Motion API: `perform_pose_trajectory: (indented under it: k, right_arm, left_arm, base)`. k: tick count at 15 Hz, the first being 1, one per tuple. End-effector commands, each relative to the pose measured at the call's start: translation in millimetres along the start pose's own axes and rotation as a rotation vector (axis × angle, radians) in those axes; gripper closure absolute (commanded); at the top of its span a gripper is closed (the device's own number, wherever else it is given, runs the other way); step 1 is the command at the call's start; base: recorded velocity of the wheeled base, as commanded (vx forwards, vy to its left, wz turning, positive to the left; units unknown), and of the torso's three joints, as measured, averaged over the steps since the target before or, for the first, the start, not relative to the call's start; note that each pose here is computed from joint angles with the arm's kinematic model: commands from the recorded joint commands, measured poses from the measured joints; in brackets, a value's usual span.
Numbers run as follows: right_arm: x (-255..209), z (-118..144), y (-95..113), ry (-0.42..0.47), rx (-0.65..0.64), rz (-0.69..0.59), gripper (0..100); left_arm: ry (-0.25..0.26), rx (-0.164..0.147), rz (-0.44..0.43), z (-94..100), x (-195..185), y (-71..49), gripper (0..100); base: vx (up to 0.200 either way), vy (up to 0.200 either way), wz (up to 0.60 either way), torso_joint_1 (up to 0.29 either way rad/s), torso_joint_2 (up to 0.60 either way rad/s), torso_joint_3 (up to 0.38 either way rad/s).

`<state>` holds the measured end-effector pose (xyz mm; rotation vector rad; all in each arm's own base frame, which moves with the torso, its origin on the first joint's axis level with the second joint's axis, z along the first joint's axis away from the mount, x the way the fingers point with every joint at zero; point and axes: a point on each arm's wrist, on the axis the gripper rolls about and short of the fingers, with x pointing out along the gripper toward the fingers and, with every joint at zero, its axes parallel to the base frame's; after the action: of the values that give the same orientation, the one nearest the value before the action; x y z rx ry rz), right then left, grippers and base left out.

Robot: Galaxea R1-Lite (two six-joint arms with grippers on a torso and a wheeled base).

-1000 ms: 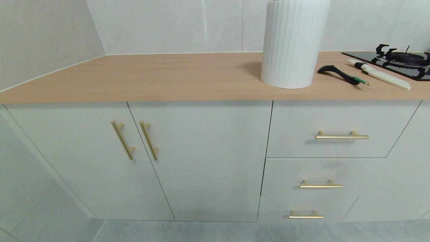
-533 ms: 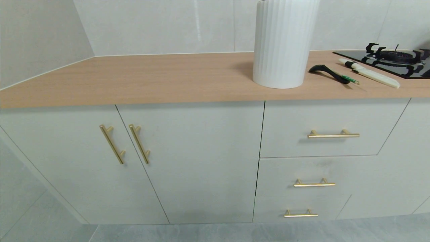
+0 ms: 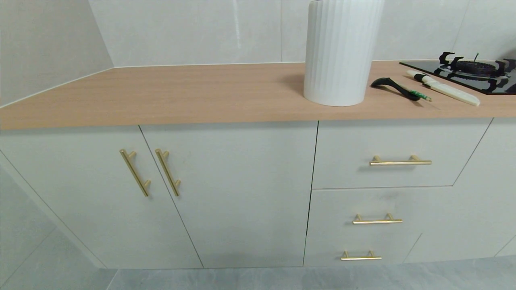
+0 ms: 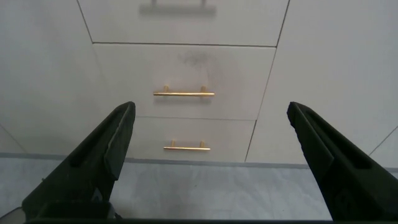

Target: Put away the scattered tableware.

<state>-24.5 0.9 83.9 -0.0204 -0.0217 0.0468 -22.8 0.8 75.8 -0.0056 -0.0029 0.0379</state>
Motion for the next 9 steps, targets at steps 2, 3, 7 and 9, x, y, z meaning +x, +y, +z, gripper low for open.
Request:
perform_pose_trajectory:
  k: [2, 3, 7, 9]
  right_arm:
    - [19, 81, -2, 0.049, 0.035, 0.065, 0]
    - [35, 85, -2, 0.129, 0.026, 0.069, 0]
    - [89, 88, 1, 0.393, 0.026, 0.136, 0]
    - [124, 77, 7, 0.560, 0.019, 0.177, 0]
  left_arm:
    - [0.001, -0.001, 0.000, 0.1, 0, 0.0, 0]
    - [0.001, -0.001, 0.000, 0.1, 0, 0.0, 0]
    - [0.001, -0.001, 0.000, 0.1, 0, 0.0, 0]
    - [0.001, -0.001, 0.000, 0.1, 0, 0.0, 0]
  base:
    - [0.000, 0.000, 0.00, 0.000, 0.00, 0.000]
    - [0.000, 0.000, 0.00, 0.000, 0.00, 0.000]
    - [0.000, 0.000, 0.00, 0.000, 0.00, 0.000]
    - [0.000, 0.000, 0.00, 0.000, 0.00, 0.000]
